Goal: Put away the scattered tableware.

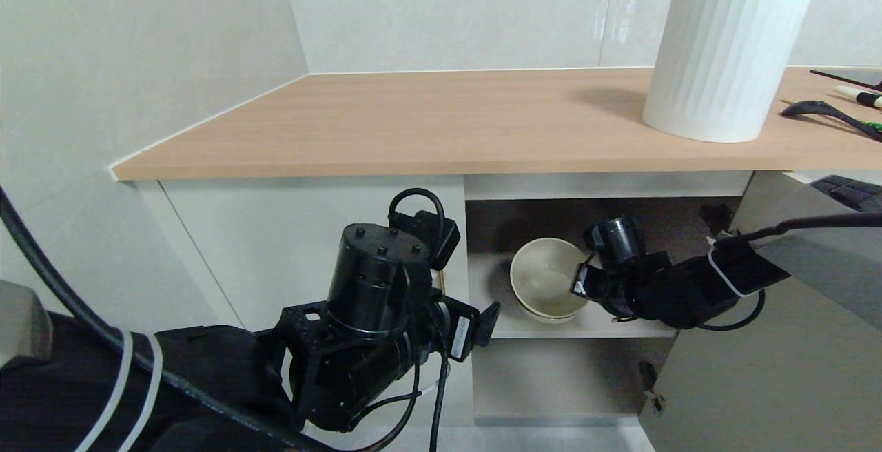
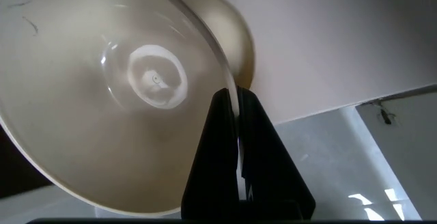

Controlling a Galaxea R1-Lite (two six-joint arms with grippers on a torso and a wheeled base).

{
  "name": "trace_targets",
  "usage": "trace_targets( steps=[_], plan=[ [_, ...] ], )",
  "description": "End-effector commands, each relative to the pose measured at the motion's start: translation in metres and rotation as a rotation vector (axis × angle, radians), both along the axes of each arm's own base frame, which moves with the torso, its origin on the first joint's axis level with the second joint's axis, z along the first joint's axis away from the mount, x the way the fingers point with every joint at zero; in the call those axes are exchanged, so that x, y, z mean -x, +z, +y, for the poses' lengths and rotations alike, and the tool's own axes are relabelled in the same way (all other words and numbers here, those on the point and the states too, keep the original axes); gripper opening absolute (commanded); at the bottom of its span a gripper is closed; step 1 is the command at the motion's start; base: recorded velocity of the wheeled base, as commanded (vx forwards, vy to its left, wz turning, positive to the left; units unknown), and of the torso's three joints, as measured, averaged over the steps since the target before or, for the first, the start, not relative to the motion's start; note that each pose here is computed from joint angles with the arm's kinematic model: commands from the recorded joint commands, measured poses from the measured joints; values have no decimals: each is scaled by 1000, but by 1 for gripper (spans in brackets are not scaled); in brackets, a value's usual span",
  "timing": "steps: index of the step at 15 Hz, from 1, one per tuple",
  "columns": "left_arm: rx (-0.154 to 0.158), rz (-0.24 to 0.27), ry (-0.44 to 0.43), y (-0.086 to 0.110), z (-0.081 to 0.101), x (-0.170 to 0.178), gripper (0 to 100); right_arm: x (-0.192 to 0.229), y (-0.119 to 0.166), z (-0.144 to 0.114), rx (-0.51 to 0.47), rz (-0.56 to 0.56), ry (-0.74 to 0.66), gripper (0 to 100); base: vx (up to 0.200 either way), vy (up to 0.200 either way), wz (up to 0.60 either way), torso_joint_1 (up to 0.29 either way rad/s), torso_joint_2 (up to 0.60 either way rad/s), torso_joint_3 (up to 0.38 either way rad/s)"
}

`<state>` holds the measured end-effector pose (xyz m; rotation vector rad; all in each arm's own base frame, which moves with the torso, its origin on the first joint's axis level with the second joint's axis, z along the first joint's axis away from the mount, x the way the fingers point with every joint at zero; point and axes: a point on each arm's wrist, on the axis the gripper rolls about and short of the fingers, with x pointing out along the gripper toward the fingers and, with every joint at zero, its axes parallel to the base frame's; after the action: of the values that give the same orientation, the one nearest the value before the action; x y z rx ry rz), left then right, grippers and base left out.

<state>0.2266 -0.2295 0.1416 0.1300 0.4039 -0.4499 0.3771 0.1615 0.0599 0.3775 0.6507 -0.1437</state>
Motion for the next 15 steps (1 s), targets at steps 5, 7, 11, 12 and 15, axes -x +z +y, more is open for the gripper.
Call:
trace_targets(
  steps=[5,7,11,12,15],
  plan=[
    [1,-2,0,1,0,0,100,-9,-11,0,6,12,-6,0,0,0,0,0,0,0],
    [-1,-2,-1,1,0,0,100,-11,-12,0,3,8,-9,0,0,0,0,0,0,0],
    [-6,-5,-3,1,0,0,100,-13,-16,1,4,16,-6,0,0,0,0,0,0,0],
    [-6,-5,-3,1,0,0,100,-15,-17,0,3,15,-9,0,0,0,0,0,0,0],
    [-6,-5,-3,1,0,0,100,-16,-19,-1,5,21,-11,0,0,0,0,0,0,0]
  ],
)
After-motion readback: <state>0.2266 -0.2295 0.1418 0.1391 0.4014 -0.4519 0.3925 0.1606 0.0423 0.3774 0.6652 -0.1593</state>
